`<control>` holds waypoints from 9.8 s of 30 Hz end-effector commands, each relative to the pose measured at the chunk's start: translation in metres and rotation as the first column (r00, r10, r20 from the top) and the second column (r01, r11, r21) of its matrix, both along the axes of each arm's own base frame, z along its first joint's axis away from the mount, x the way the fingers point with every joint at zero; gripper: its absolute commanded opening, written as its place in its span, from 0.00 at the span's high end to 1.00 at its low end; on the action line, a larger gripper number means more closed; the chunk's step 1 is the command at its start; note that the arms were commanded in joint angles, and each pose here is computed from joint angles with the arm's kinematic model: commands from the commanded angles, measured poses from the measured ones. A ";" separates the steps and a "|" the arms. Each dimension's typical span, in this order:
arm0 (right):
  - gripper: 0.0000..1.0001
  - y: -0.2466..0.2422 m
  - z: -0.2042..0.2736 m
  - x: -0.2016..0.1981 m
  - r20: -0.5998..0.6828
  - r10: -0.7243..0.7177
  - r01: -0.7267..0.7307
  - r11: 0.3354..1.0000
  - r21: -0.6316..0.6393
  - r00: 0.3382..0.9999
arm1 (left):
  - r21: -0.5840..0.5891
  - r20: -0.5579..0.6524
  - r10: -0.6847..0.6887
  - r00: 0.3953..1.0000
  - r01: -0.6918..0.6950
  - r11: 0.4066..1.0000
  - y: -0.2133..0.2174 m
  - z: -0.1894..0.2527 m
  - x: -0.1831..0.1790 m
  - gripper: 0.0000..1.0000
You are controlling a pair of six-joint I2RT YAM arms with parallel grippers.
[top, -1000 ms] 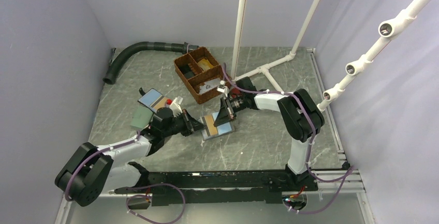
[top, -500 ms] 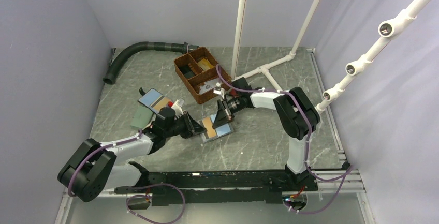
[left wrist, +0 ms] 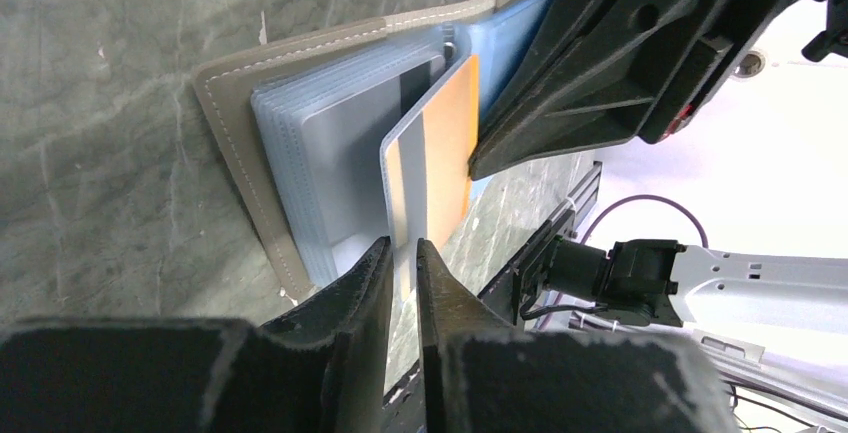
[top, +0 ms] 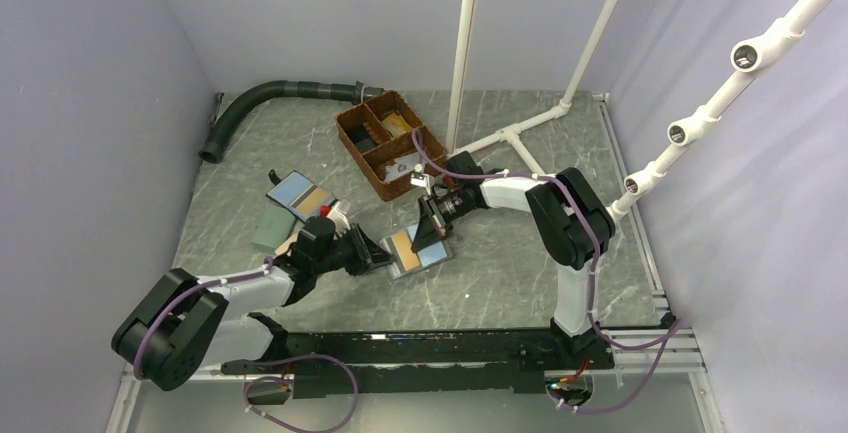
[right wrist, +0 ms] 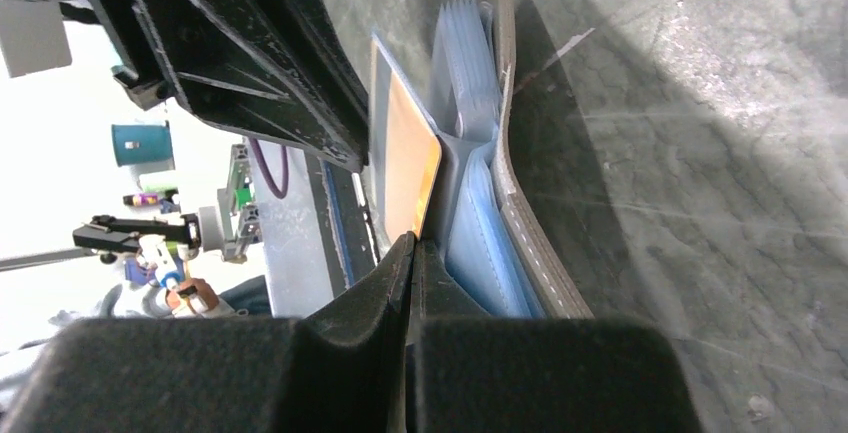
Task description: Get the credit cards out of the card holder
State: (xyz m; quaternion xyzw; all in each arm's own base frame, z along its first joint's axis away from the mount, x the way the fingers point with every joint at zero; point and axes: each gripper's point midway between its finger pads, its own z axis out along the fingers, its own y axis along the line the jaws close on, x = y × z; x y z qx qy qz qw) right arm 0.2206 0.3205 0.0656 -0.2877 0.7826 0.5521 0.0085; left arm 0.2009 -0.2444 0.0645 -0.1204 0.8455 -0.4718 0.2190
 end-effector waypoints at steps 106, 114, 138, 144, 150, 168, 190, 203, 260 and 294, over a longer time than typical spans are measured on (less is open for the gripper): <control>1.00 -0.060 -0.026 0.045 0.257 -0.097 0.154 0.964 -0.215 0.962 | 0.064 -0.193 -0.022 0.981 0.035 0.997 -0.024 -0.058 0.021 0.66; 1.00 -0.071 -0.022 0.050 0.278 -0.122 0.186 0.959 -0.215 0.953 | 0.068 -0.164 -0.011 0.986 0.023 0.997 -0.020 -0.051 0.023 0.65; 0.83 -0.050 -0.011 0.040 0.193 -0.119 0.144 0.983 -0.117 0.974 | -0.047 0.113 -0.072 0.991 0.078 0.996 -0.040 0.026 0.048 0.65; 0.79 -0.054 -0.020 0.043 0.198 -0.133 0.165 0.974 -0.155 0.971 | -0.080 0.098 -0.121 0.988 0.129 0.988 -0.057 0.023 0.050 0.67; 0.72 -0.054 -0.021 0.043 0.199 -0.136 0.169 0.972 -0.160 0.970 | -0.070 -0.001 -0.162 0.987 0.162 0.984 -0.068 -0.005 0.047 0.73; 0.44 -0.053 -0.033 0.036 0.116 -0.168 0.187 0.964 -0.187 0.979 | 0.128 -0.343 -0.008 0.939 0.056 0.990 -0.021 -0.075 0.008 0.96; 0.38 -0.031 -0.037 0.019 -0.001 -0.144 0.142 0.976 -0.163 0.990 | 0.149 -0.430 0.007 0.903 0.064 0.987 -0.011 -0.091 -0.007 0.98; 0.29 -0.045 -0.072 0.017 -0.039 -0.220 0.198 0.932 -0.304 0.975 | 0.177 -0.489 0.066 0.870 0.025 0.984 0.002 -0.103 -0.020 1.00; 1.00 -0.050 0.053 0.019 0.013 -0.060 0.054 0.956 0.289 0.998 | 0.102 0.088 0.032 0.996 -0.041 0.994 0.016 0.046 0.034 0.27; 1.00 -0.039 0.096 0.003 0.066 0.055 -0.077 0.913 0.400 0.996 | -0.282 0.262 -0.180 0.948 0.253 0.926 -0.056 0.097 0.029 0.47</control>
